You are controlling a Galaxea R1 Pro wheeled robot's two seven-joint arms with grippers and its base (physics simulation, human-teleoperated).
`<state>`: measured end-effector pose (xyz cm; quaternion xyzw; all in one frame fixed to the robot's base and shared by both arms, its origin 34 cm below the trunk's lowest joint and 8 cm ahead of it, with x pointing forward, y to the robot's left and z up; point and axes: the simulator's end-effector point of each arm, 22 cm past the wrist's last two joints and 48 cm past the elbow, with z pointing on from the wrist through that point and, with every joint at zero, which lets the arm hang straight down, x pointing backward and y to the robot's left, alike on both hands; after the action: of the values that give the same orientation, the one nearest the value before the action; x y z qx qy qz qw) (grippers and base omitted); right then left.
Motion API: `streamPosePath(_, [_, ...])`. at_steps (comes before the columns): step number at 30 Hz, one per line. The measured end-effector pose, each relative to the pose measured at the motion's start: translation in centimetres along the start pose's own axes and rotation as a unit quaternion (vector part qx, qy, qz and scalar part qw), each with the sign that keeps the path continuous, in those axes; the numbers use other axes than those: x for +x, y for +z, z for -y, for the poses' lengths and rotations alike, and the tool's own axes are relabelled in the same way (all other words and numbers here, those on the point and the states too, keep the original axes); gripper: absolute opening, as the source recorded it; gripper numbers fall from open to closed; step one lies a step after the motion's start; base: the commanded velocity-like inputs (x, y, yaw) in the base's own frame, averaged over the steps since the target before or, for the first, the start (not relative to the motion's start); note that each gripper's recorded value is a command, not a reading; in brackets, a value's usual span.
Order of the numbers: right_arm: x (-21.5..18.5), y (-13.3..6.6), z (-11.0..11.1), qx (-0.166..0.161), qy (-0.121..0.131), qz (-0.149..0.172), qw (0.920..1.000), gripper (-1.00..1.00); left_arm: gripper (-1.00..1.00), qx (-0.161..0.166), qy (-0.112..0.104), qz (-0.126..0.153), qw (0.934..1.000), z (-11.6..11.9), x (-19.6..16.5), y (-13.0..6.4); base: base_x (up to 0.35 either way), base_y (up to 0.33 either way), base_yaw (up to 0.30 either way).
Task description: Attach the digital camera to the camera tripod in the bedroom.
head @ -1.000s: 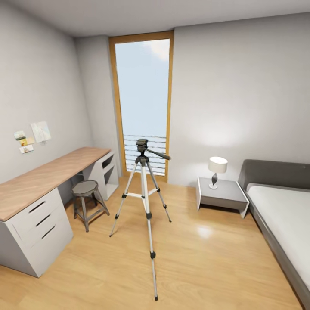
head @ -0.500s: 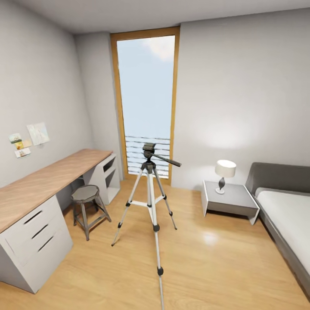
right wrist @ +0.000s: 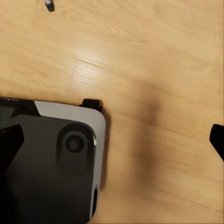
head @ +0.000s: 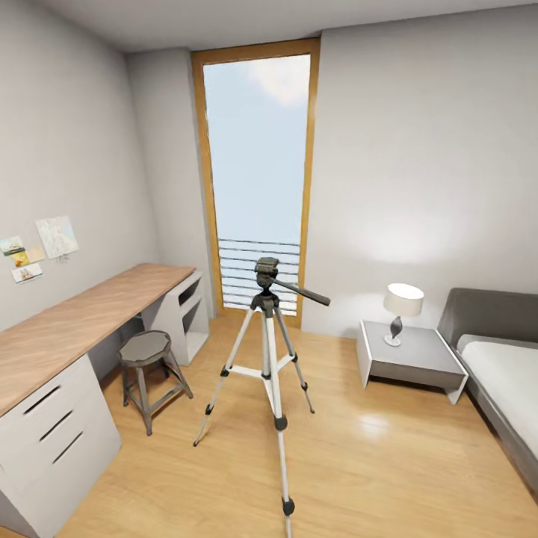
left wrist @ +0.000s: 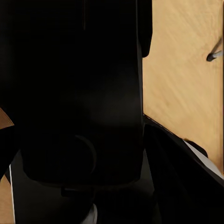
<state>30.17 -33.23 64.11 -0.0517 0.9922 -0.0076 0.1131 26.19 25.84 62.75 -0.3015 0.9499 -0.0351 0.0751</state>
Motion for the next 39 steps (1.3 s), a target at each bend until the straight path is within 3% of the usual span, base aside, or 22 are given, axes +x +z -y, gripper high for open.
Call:
streamPosePath(12, [-0.01,0.02,-0.06,0.000,0.001,0.000,1.0000,1.00,-1.00,0.000,0.001,0.000,1.0000,0.02,-0.02,0.01,0.258,0.067,-0.048])
streamPosePath(32, [-0.05,0.02,0.12,0.001,0.001,0.000,1.0000,1.00,-1.00,0.002,0.004,0.000,1.0000,0.25,0.06,0.03,0.015,0.004,-0.231])
streamPosePath(39, [-0.03,0.01,0.21,0.001,0.000,0.000,1.0000,1.00,-1.00,0.005,0.003,-0.002,1.0000,0.78,0.43,0.04,0.000,0.000,-0.071])
